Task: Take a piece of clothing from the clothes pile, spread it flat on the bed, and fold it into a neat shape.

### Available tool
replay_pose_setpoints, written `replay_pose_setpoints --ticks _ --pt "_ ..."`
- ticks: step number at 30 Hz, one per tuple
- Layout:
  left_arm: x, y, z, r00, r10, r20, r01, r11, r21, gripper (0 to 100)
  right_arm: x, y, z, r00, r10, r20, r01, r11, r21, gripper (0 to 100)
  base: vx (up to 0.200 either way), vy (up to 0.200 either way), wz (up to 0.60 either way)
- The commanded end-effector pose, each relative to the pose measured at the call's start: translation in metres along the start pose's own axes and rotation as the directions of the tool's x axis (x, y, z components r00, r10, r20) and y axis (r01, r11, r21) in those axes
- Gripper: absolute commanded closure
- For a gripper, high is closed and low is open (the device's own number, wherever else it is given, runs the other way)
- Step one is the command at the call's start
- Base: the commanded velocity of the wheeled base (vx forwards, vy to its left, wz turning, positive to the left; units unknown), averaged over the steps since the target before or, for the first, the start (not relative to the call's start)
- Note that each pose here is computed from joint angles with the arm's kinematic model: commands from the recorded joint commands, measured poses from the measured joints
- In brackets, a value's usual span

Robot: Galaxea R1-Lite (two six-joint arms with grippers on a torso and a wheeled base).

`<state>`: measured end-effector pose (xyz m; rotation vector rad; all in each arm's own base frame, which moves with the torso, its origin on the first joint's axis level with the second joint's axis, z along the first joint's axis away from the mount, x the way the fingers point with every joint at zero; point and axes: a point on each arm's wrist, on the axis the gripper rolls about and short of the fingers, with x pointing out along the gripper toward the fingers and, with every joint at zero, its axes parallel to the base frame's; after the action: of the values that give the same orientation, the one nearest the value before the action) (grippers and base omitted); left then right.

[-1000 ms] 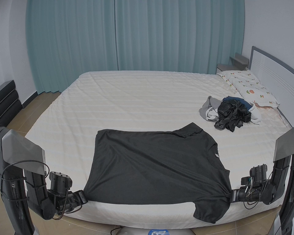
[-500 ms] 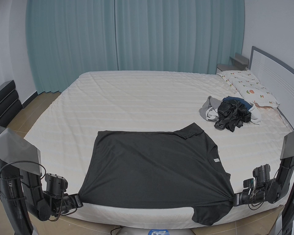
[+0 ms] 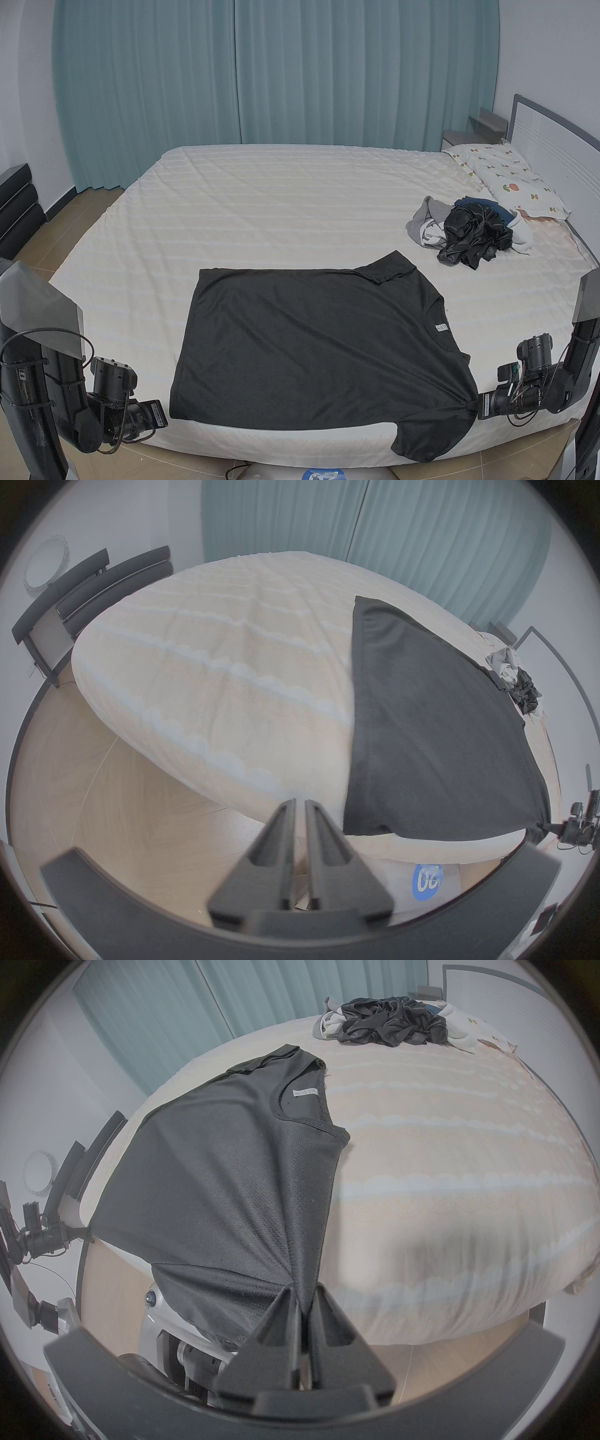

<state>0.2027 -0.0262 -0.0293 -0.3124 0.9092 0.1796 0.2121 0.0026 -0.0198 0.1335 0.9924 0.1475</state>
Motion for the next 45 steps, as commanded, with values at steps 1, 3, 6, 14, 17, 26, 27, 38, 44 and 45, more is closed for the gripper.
replay_pose_setpoints --ticks 1,3,6,14,17,26,27,38,44,45 --pt "0.000 0.000 0.001 1.000 -0.008 0.003 0.008 1.000 -0.003 0 -0.001 0.000 0.004 1.000 0.002 0.025 -0.002 1.000 0.005 0 0.000 0.000 0.00" --pt "-0.002 -0.001 0.003 1.000 -0.024 0.012 0.024 1.000 -0.005 0 -0.008 -0.002 0.011 0.997 -0.002 0.077 0.002 1.000 0.011 0 0.000 0.000 0.00" --pt "-0.011 -0.005 0.010 0.995 -0.084 0.044 0.085 0.996 -0.009 0 -0.018 -0.007 0.021 0.989 -0.015 0.146 0.011 1.000 0.025 0 0.000 0.000 0.00" --pt "-0.025 -0.006 0.025 0.976 -0.188 0.110 0.193 0.980 -0.040 0 -0.037 -0.008 0.056 0.945 -0.021 0.326 -0.041 0.983 0.181 0 0.000 0.000 0.00" --pt "-0.024 -0.005 0.028 0.973 -0.202 0.114 0.210 0.975 -0.066 0 -0.034 -0.004 0.061 0.941 -0.004 0.338 -0.074 0.973 0.217 0 0.000 0.000 0.00" --pt "-0.020 0.004 0.041 0.961 -0.245 0.131 0.263 0.954 -0.141 0 -0.022 0.025 0.088 0.915 0.093 0.393 -0.236 0.912 0.334 0 0.000 0.156 0.00" --pt "-0.018 0.005 0.041 0.962 -0.241 0.128 0.259 0.955 -0.144 0 -0.019 0.030 0.093 0.911 0.103 0.399 -0.252 0.905 0.342 0 0.000 0.200 0.00" --pt "-0.009 -0.002 0.054 0.949 -0.262 0.173 0.304 0.905 -0.297 0 0.010 0.063 0.144 0.907 0.126 0.403 -0.295 0.871 0.392 0 0.000 0.018 0.00" --pt "-0.008 -0.008 0.049 0.948 -0.284 0.146 0.315 0.903 -0.291 0 0.048 0.062 0.176 0.887 0.128 0.444 -0.330 0.848 0.415 0 0.133 0.000 0.00" --pt "-0.008 -0.010 0.048 0.947 -0.290 0.141 0.319 0.903 -0.288 0 0.055 0.062 0.179 0.888 0.127 0.442 -0.328 0.848 0.416 0 0.200 0.000 0.00"
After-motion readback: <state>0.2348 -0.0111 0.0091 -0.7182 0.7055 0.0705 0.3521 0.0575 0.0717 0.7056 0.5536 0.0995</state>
